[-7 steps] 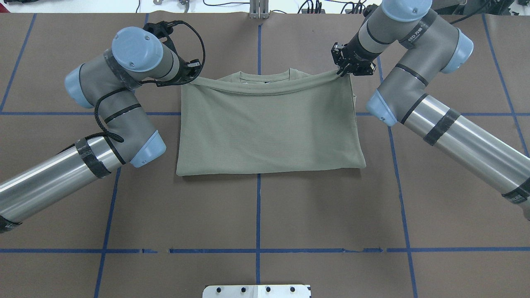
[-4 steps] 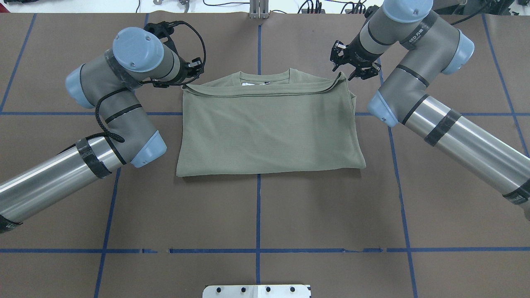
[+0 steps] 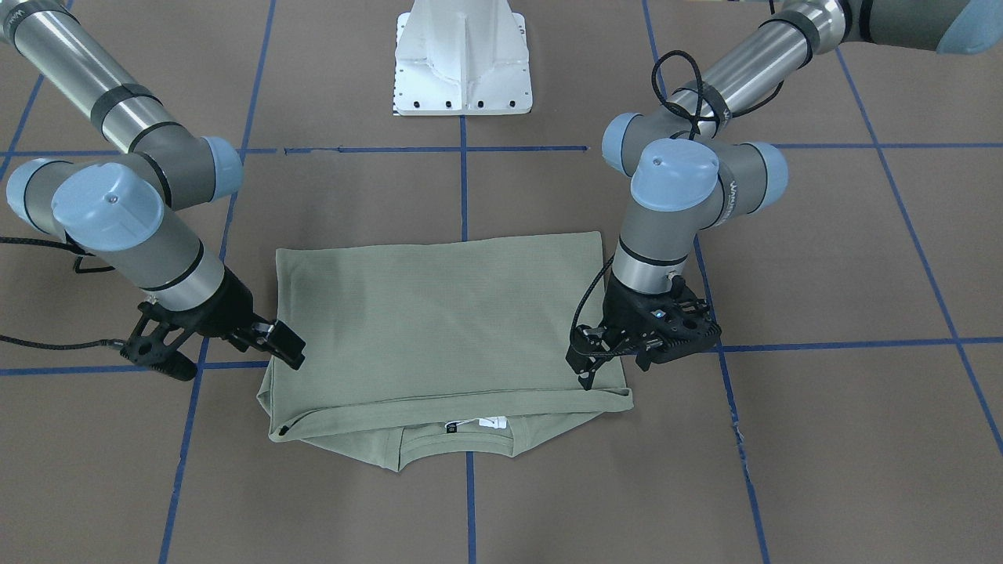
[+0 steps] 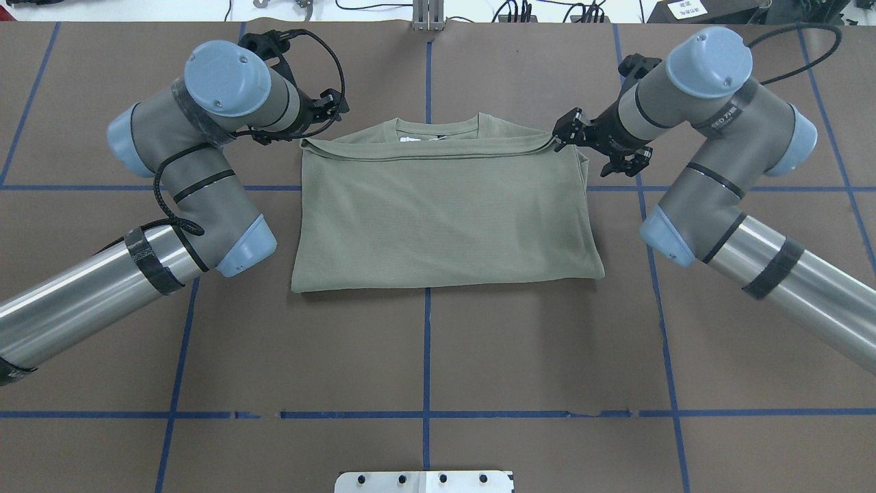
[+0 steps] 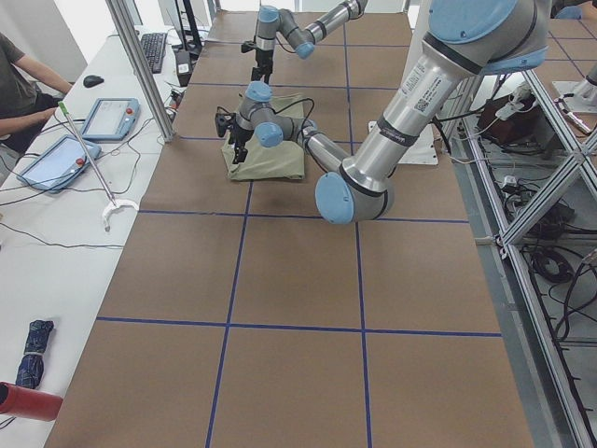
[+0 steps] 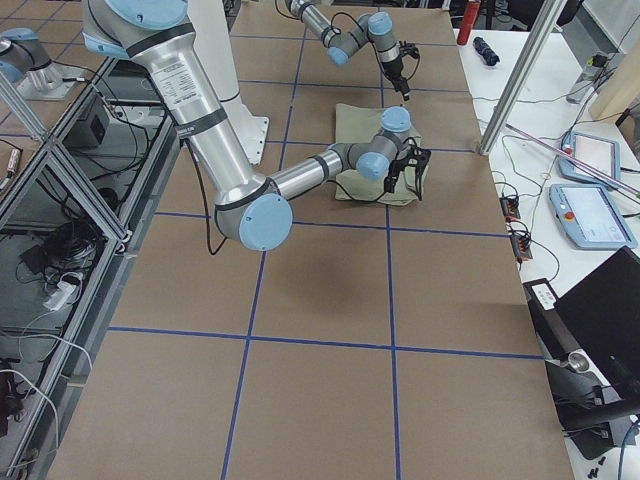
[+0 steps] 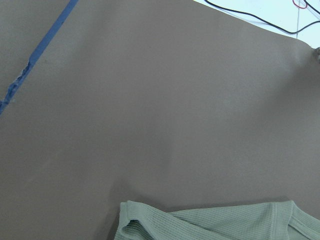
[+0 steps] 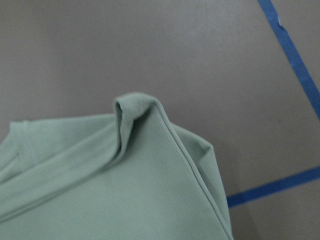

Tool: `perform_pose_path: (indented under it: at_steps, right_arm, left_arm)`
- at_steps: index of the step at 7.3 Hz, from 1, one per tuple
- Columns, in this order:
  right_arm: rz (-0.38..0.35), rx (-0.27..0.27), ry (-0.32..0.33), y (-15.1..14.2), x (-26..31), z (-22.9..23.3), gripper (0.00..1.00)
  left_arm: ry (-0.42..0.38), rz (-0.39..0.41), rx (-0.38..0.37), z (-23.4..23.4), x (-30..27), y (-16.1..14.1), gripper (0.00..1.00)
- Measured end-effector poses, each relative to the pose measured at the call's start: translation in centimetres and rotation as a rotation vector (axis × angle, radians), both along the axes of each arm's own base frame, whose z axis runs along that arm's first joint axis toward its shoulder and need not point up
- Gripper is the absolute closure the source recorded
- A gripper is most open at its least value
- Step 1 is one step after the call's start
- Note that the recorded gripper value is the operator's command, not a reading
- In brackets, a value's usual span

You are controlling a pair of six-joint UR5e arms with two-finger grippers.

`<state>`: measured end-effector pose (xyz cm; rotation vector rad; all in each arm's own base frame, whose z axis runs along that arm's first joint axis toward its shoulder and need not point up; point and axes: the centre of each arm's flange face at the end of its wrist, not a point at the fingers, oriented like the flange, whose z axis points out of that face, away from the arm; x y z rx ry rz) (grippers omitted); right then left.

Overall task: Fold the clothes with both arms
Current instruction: 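Move the right gripper to the folded shirt's side edge and grasp it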

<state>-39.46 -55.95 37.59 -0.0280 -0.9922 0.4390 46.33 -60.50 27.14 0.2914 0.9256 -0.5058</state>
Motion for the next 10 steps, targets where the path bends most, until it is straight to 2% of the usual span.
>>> perform_pose_path:
  at_steps: [2, 3, 5, 6, 7, 8, 9, 10]
  right_arm:
    - [-0.063, 0.015, -0.004, 7.1, 0.2, 1.6, 0.00]
    - [-0.089, 0.019, -0.005, 9.6, 0.3, 2.0, 0.00]
    - [-0.124, 0.021, 0.018, 12.4, -1.2, 3.1, 0.00]
    - [-0.131, 0.021, 0.033, 12.9, -2.1, 3.6, 0.06]
    - [-0.134, 0.018, 0.044, 13.0, -2.8, 4.1, 0.45]
    - [-0.136, 0.015, 0.049, 13.0, -3.0, 4.4, 0.94]
    - [-0.137, 0.013, 0.051, 13.0, -3.1, 4.5, 1.00]
    - [-0.140, 0.012, 0.049, 13.0, -3.2, 4.5, 1.00]
  left_arm:
    - [0.008, -0.001, 0.008, -0.6, -0.2, 0.2, 0.00]
    - [0.010, -0.001, 0.009, -0.7, -0.2, 0.2, 0.00]
    - [0.011, 0.001, 0.010, -0.7, -0.2, 0.3, 0.00]
    - [0.011, 0.001, 0.011, -0.7, -0.2, 0.3, 0.00]
    - [0.011, 0.002, 0.010, -0.6, -0.2, 0.3, 0.00]
    - [0.010, 0.003, 0.010, -0.5, -0.2, 0.3, 0.00]
    - [0.009, 0.003, 0.009, -0.4, -0.2, 0.4, 0.00]
    - [0.008, 0.003, 0.009, -0.3, -0.2, 0.4, 0.00]
